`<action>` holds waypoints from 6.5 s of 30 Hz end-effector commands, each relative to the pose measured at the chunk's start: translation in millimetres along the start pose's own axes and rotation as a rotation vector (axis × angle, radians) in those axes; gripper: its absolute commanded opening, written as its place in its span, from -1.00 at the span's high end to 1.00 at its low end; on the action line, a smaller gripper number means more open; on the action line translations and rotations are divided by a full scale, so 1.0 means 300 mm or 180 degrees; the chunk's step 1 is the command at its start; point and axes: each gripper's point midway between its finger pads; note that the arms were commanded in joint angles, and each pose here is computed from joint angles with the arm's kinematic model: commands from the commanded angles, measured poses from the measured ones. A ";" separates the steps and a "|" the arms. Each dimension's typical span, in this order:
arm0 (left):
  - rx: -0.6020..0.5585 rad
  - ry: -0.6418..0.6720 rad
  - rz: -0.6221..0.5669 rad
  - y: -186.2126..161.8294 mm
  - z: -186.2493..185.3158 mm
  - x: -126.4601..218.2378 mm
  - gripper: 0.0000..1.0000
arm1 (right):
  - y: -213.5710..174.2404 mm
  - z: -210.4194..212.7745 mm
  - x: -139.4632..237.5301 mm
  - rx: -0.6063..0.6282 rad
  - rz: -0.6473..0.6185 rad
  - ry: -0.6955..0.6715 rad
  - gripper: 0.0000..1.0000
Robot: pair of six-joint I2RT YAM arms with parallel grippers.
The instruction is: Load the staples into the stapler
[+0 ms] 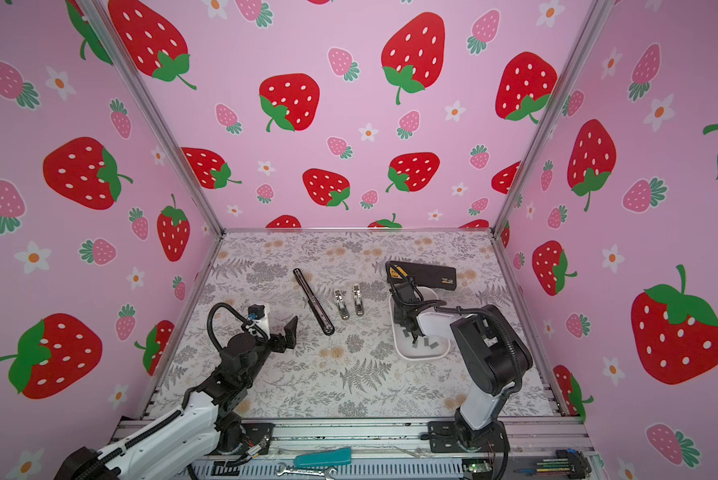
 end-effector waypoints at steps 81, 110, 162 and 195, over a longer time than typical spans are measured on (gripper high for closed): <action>0.1097 0.0216 0.0260 -0.028 0.109 0.034 -0.98 | 0.296 0.736 0.457 0.0962 -0.1598 0.1330 0.75; 0.1097 0.0178 0.0455 -0.051 0.090 -0.001 -0.98 | 0.264 0.858 0.337 0.1200 -0.1284 0.1399 0.74; 0.1099 0.0195 0.0464 -0.054 0.092 -0.010 -0.98 | 0.222 0.915 0.219 0.1491 -0.1027 0.1380 0.74; 0.1102 0.0197 0.0463 -0.054 0.091 -0.012 -0.98 | 0.268 0.901 0.304 0.1422 -0.1196 0.1482 0.75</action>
Point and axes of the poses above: each gripper's point midway between its finger pads, its own x axis back along the fingers, its own z axis along the line the jaws close on, y = z × x, and after that the axes turned 14 degrees about x, right-handed
